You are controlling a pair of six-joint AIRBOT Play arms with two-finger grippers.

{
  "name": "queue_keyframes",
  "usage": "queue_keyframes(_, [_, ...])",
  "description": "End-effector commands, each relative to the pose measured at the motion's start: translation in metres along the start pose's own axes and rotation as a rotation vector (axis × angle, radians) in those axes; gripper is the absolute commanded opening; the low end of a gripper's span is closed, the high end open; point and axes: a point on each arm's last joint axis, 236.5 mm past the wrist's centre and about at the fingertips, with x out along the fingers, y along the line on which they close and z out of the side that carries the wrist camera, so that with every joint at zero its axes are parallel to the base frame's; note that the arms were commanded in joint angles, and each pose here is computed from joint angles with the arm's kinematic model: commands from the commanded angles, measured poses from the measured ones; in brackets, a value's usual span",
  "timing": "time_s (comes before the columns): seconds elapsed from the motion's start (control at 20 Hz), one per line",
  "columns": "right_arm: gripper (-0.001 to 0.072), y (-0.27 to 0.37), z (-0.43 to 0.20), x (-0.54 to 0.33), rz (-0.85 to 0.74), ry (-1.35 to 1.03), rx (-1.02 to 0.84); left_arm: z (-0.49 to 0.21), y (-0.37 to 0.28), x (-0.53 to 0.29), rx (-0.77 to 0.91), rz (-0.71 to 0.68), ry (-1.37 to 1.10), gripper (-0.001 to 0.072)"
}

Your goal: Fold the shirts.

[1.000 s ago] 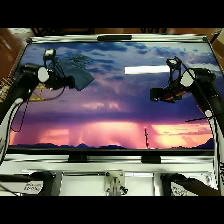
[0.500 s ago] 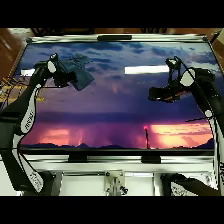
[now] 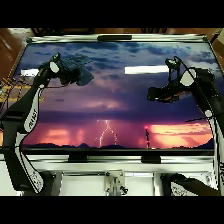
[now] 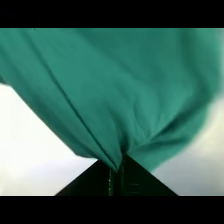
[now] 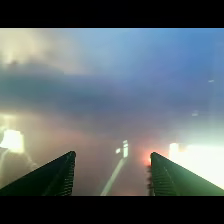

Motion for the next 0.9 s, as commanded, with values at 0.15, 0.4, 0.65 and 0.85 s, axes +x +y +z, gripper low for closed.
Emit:
queue_keyframes(0.15, [0.0578,0.021,-0.006,-0.046,0.058,-0.014,-0.031,0.049,-0.202,-0.270,0.424,-0.390,-0.424,0.0032])
queue_keyframes(0.4, [0.0578,0.005,0.018,-0.185,-0.025,-0.392,-0.048,-0.073,-0.285,-0.431,0.645,-0.575,-0.481,0.0033])
queue_keyframes(0.65, [0.0578,0.006,-0.023,-0.273,-0.044,-0.585,-0.029,-0.205,-0.256,-0.342,0.684,-0.381,-0.102,0.0033])
queue_keyframes(0.85, [0.0578,-0.001,-0.070,-0.264,-0.082,-0.430,-0.033,-0.311,-0.231,-0.244,0.630,-0.317,0.135,0.0034])
